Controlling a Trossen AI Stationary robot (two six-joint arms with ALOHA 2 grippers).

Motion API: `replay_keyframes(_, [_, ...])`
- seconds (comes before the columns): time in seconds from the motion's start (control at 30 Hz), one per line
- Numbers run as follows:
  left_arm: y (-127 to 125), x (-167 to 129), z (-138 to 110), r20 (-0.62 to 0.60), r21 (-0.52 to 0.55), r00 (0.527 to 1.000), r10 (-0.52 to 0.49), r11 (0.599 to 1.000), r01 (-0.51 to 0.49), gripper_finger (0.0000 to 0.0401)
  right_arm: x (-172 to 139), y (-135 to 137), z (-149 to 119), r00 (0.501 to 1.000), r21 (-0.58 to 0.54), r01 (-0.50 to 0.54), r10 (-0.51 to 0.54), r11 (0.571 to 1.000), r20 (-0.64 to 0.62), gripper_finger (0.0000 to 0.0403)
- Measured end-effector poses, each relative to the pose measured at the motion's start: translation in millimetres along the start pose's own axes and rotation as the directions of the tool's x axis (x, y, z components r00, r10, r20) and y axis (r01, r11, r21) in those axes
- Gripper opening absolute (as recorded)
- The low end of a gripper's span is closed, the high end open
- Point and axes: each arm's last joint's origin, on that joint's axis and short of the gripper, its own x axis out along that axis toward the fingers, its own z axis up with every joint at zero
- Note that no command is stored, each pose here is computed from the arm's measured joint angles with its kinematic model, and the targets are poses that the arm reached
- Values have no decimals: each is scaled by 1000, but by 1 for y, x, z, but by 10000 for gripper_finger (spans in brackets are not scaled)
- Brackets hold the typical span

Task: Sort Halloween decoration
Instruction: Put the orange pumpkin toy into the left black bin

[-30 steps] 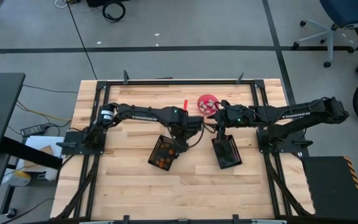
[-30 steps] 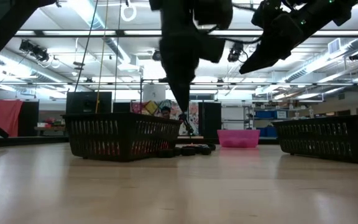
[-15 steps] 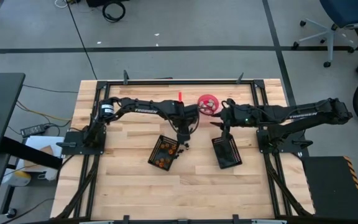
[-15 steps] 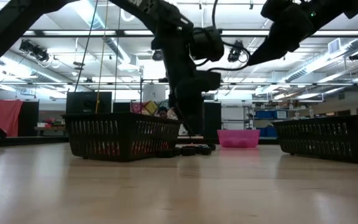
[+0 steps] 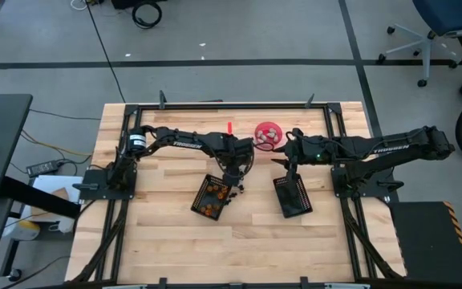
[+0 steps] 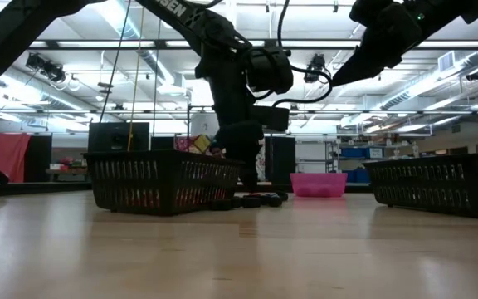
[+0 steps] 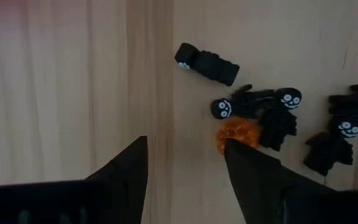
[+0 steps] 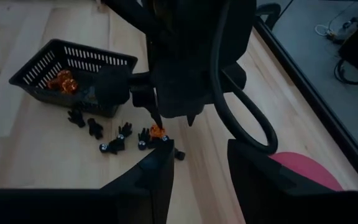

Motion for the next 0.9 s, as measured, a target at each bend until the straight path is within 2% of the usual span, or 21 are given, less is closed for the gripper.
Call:
replay_keyframes(0.13, [1,-6,-2,-58,9,998,-3,1000,3,189,0,0,0,1000,-1,1,-1,1000,0,155])
replay_keyframes(0.43, [1,-21,4,-98,61,995,-22,998,28,189,0,0,0,1000,-1,2,-2,1000,1,155])
replay_keyframes(0.6, [-8,-20,3,-106,69,990,-96,992,104,187,0,0,0,1000,-2,2,-2,1000,-2,155])
replay_keyframes(0.9, [-19,-7,5,-109,33,988,-108,993,113,165,0,0,1,1000,0,4,-4,1000,6,155])
